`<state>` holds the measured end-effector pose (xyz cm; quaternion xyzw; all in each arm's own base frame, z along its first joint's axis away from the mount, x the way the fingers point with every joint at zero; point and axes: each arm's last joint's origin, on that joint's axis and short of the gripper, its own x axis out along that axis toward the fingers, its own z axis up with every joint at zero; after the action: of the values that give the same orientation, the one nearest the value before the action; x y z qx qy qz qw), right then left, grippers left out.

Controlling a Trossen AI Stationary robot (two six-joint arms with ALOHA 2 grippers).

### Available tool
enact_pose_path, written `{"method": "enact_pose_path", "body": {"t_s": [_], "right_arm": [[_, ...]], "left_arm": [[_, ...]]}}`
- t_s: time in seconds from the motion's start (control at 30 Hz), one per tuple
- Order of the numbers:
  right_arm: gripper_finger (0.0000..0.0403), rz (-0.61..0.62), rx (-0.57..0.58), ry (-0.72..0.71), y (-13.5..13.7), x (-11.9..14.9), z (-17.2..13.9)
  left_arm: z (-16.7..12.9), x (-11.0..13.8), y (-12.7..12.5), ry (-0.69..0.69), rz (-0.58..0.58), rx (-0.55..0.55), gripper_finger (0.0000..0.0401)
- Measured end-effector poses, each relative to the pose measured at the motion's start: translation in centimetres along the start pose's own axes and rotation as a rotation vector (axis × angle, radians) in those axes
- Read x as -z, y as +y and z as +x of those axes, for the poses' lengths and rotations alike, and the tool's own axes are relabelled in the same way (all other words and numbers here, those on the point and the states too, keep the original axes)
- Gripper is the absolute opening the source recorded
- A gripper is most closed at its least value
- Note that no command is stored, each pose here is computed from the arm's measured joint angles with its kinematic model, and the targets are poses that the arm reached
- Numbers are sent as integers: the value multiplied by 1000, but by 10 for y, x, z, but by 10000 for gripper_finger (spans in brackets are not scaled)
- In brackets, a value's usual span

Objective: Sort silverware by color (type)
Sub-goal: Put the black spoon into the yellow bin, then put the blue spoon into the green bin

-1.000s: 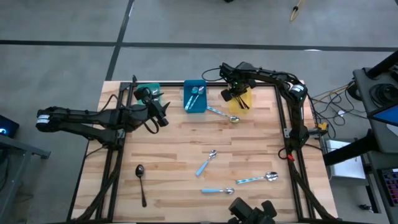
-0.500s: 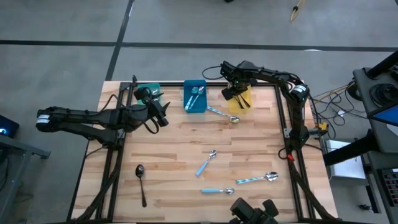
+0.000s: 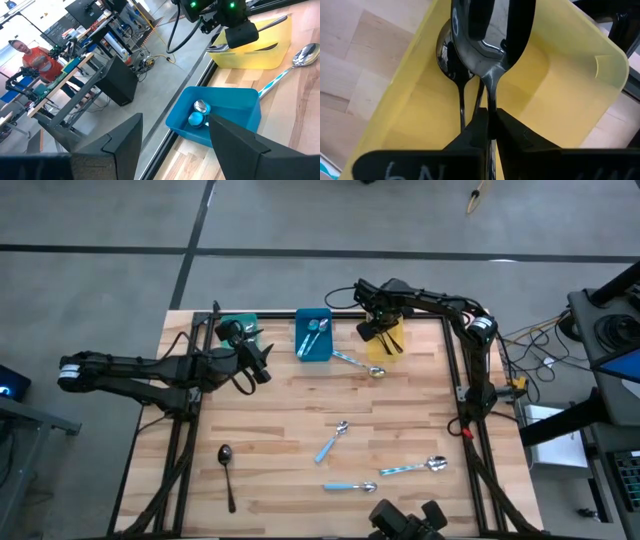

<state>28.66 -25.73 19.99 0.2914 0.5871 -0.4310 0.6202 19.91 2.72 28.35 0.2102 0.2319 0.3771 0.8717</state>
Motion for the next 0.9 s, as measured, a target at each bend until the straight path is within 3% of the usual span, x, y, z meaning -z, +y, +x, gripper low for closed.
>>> {"method": "enact_pose_path", "body": {"t_s": [0.4, 0.57, 0.77, 0.9], "right_arm": [[88, -8, -1, -1, 0, 0, -2], [99, -26, -20, -51, -1, 6, -23], [92, -121, -120, -303, 12, 24, -75], [78, -131, -239, -557, 18, 52, -109]], "left_arm": [[0, 0, 0, 0, -1, 0, 207], [0, 1, 0, 4, -24, 2, 207], [-2, 6, -3, 43, -158, 23, 207], [-5, 11, -10, 93, -311, 140, 207]]}}
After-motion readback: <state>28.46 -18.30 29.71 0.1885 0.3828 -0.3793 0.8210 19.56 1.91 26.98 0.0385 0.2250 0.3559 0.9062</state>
